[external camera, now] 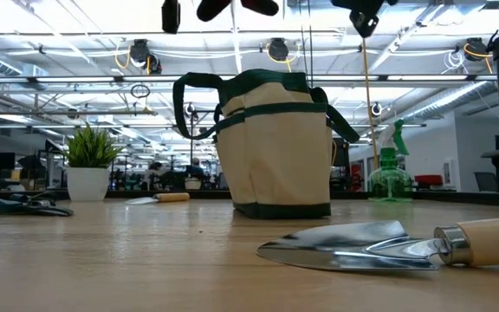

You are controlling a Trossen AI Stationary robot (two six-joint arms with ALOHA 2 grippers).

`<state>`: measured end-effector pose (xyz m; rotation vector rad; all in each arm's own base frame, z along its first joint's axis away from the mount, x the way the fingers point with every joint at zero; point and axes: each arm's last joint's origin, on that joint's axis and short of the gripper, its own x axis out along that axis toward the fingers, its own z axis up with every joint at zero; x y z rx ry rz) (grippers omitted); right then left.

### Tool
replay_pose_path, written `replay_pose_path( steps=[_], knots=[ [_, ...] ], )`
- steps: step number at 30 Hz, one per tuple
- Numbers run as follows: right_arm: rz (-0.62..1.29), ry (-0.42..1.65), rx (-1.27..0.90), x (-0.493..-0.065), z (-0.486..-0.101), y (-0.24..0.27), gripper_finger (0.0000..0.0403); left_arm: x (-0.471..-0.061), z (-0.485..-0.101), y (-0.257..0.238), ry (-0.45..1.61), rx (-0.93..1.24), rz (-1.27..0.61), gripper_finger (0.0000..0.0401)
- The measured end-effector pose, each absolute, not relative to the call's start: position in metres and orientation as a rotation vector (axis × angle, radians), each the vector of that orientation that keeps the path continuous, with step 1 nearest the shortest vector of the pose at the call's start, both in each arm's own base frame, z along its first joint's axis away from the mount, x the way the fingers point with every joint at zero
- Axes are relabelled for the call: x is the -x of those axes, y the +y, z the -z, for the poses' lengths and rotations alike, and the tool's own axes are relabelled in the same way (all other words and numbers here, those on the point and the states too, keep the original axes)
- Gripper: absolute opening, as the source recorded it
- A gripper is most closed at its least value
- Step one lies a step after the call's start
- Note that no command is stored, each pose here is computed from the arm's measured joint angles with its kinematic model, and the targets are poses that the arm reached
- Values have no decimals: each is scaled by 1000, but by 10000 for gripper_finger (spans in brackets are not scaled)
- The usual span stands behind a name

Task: Pick & Place Garden tools in Gardening bag
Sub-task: Put the red gloves into the light brown gardening bag

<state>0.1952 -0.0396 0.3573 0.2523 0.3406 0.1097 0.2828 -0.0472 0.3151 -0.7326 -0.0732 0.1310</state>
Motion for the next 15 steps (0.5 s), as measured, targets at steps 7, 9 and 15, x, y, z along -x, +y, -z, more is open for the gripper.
replay_pose_path(
  steps=[7, 9, 15],
  knots=[
    [-115, 293, -245, -174, -344, -34, 4, -284, -343, -49, 46, 806, -261, 77],
    [-117, 278, -241, -167, -342, -32, 5, -284, -346, -48, 58, 853, -301, 77],
    [-121, 234, -218, -145, -335, -26, 2, -283, -345, -47, 58, 986, -351, 77]
  ],
)
